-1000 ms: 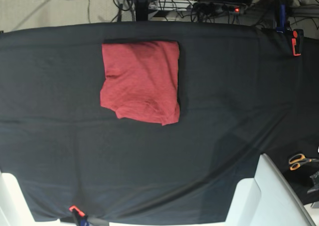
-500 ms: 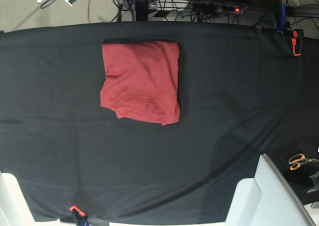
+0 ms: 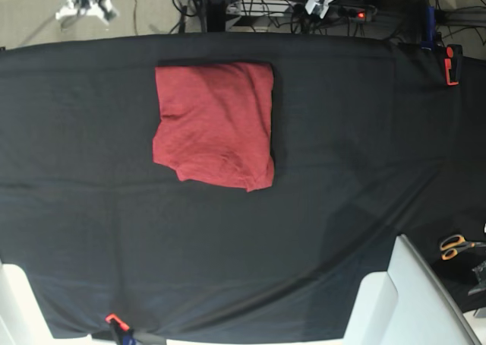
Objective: Fold the T-shirt properly
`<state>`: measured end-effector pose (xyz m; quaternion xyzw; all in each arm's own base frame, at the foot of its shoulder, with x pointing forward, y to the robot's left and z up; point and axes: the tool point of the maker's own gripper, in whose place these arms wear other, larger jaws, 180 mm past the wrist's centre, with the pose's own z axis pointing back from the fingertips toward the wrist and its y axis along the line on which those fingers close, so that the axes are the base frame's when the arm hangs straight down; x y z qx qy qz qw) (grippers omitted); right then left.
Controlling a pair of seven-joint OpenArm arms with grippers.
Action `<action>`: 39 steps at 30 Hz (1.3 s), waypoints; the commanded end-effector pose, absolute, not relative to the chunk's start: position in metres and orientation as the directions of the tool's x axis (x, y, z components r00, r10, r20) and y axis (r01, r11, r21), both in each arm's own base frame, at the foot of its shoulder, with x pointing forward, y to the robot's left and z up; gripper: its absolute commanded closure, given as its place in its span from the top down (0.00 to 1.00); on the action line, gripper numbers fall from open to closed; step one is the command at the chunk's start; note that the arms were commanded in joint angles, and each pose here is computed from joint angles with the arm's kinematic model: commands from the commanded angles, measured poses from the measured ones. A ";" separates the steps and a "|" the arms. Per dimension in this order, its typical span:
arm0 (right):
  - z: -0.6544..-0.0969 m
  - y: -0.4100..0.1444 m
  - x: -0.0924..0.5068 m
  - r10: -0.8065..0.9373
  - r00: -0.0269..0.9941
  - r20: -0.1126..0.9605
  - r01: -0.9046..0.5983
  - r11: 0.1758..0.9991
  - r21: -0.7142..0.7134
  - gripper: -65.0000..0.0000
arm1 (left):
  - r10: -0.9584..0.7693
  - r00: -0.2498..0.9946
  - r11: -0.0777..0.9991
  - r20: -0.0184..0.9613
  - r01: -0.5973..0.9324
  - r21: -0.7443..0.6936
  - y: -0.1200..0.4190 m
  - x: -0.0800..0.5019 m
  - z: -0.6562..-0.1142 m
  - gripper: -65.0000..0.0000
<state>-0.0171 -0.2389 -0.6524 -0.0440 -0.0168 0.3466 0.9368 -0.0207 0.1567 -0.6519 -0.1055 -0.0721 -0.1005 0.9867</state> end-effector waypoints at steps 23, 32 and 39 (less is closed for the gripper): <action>-0.641 -0.282 -0.075 0.641 0.752 -0.153 -0.657 0.747 -0.098 0.01 | -0.191 0.971 0.957 0.144 0.217 -0.193 0.162 -0.030 -0.651 0.00; -0.639 -0.283 -0.090 0.643 0.746 -0.172 -0.662 0.745 -0.083 0.01 | -0.192 0.970 0.957 0.148 0.218 -0.193 0.161 -0.028 -0.651 0.00; -0.641 -0.281 -0.079 0.644 0.748 -0.158 -0.661 0.745 -0.090 0.01 | -0.190 0.968 0.957 0.162 0.220 -0.190 0.161 -0.019 -0.652 0.00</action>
